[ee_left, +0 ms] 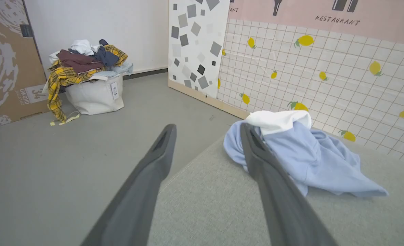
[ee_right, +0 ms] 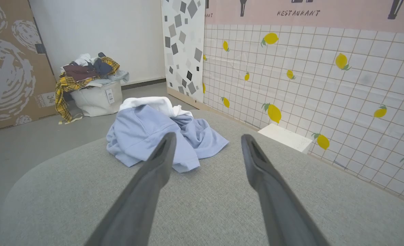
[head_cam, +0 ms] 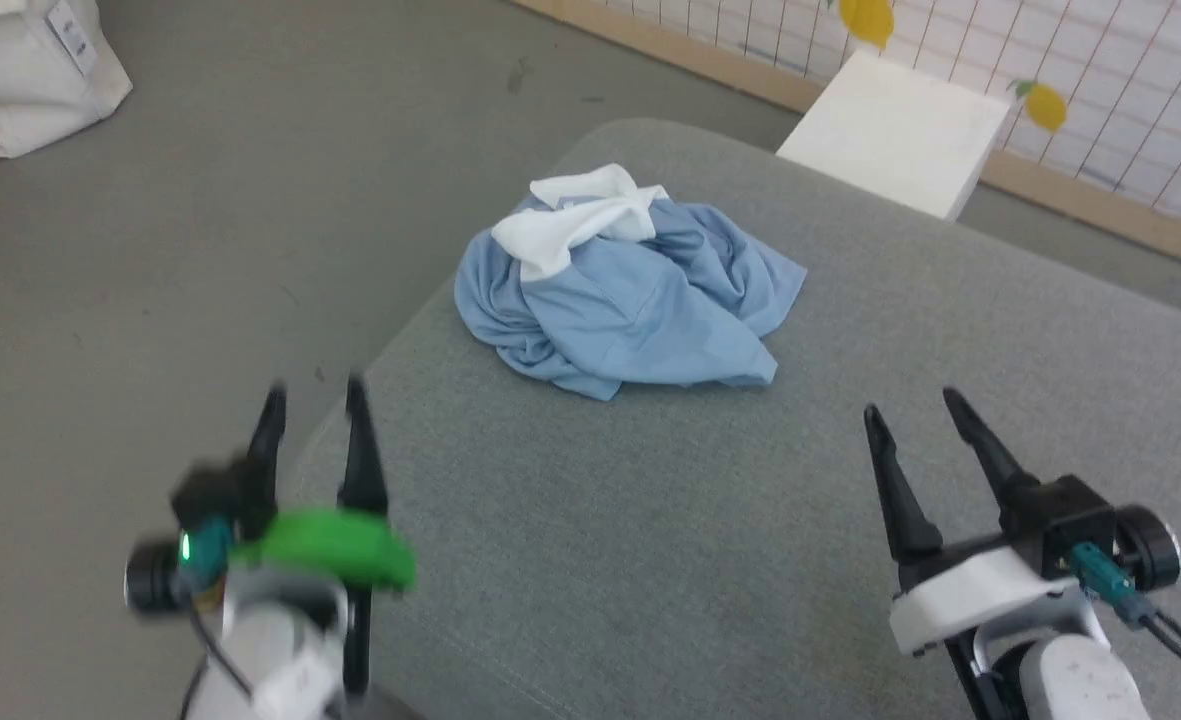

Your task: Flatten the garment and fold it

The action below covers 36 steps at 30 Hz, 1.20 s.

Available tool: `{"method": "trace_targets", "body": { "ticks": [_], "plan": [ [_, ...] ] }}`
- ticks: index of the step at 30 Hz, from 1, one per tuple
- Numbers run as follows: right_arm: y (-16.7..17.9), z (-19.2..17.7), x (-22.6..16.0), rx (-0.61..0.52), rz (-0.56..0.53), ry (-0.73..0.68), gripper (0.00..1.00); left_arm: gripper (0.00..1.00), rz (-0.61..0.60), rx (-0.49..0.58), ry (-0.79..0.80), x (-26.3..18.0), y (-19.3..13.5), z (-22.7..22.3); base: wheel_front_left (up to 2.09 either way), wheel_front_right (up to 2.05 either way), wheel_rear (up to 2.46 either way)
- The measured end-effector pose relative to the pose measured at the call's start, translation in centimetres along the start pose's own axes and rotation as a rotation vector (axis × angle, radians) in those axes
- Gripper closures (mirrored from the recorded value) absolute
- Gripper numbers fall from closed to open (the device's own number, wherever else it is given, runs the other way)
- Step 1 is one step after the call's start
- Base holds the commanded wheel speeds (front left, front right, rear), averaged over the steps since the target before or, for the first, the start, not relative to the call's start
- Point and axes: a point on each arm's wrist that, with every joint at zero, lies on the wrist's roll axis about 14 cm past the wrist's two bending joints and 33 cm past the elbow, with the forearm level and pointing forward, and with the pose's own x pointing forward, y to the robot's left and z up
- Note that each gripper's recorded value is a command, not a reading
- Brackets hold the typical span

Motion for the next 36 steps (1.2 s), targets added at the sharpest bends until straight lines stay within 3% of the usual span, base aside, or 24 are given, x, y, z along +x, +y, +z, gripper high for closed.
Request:
{"method": "trace_targets", "body": {
  "ticks": [7,14,21,27,30,31,33,36],
  "plan": [
    [-1.4,-1.0,2.4,0.003,-0.006,-0.01,0.0,0.0,-0.206,-0.05,0.035,10.5,-6.1,3.9,0.0,0.0,0.0],
    [-4.2,-3.9,3.7,0.043,-0.052,0.012,0.0,0.0,-0.292,-0.036,0.353,17.6,-9.9,-0.6,0.0,0.0,0.0],
    [-8.6,-7.3,2.1,0.066,-0.163,0.057,0.0,0.0,-0.23,0.021,0.856,17.2,-9.4,-12.0,0.0,0.0,0.0],
    [-12.2,-10.0,-0.9,0.086,-0.278,0.114,0.0,0.0,-0.172,-0.017,1.161,13.6,-10.0,-19.7,0.0,0.0,0.0],
    [-13.4,-11.2,-2.4,0.089,-0.322,0.146,0.0,0.02,-0.163,-0.013,1.246,13.1,-10.0,-21.2,0.0,0.0,0.0],
    [-13.7,-11.6,-2.9,0.091,-0.335,0.158,0.0,0.54,-0.17,-0.017,1.264,13.0,-10.2,-21.4,0.0,0.0,0.0],
    [-14.3,-11.7,-3.6,0.092,-0.358,0.165,0.0,1.0,-0.186,-0.016,1.272,13.1,-10.5,-21.5,0.0,0.0,0.0],
    [-14.7,-11.3,-4.3,0.092,-0.379,0.16,0.0,1.0,-0.226,0.024,1.144,14.1,-10.9,-20.4,0.0,0.0,0.0]
  ]
}}
